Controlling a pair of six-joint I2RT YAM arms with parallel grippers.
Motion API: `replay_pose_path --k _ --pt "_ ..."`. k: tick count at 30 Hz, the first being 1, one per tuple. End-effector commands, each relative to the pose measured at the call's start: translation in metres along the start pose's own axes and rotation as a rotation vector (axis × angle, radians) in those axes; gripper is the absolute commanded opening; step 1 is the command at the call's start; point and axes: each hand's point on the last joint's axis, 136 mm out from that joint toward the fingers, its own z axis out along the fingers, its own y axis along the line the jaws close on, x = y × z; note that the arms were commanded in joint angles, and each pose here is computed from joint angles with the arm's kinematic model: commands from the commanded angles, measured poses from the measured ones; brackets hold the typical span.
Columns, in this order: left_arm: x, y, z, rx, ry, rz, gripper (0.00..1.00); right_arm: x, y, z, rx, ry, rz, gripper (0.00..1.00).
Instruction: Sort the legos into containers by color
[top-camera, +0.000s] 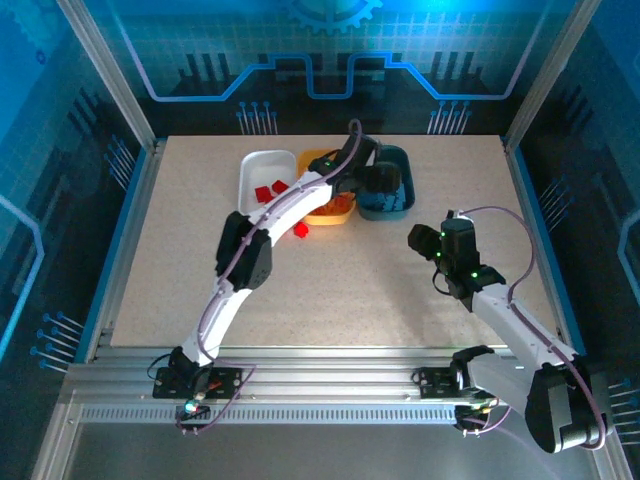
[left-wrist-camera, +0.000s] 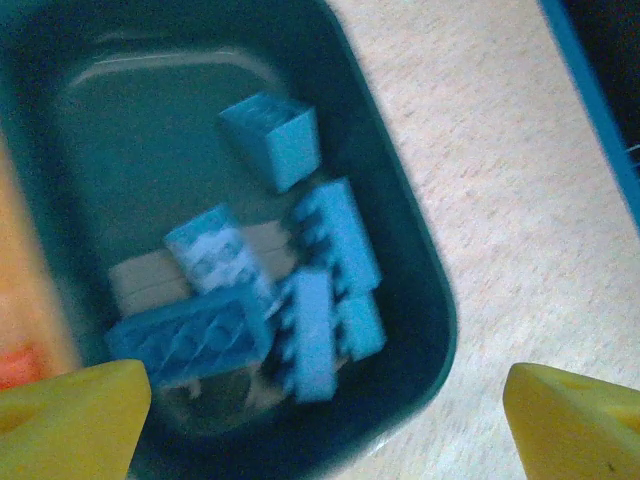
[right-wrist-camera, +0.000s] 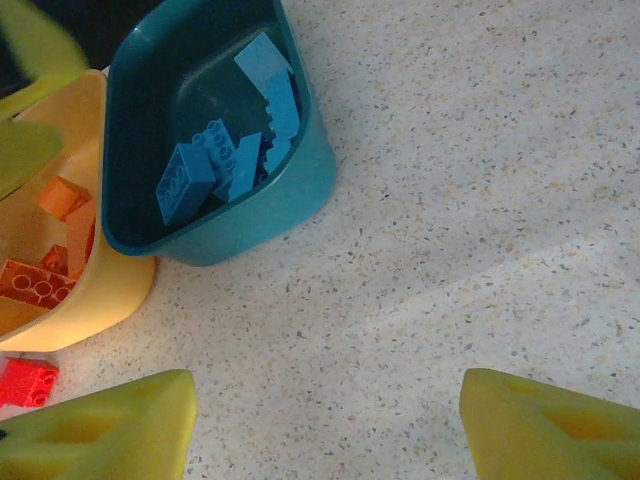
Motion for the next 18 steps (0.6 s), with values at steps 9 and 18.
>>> replay_pose_path --k 9,18 --pt "0.089 0.105 -0.116 -0.322 -0.046 -0.170 0.88 0.000 0.024 -0.002 -0.072 -0.035 -0.071 0.71" --pt "0.124 0.162 -0.095 -0.557 -0.090 -0.366 0.81 0.008 0.027 0.007 -0.068 -0.007 -0.095 0.71"
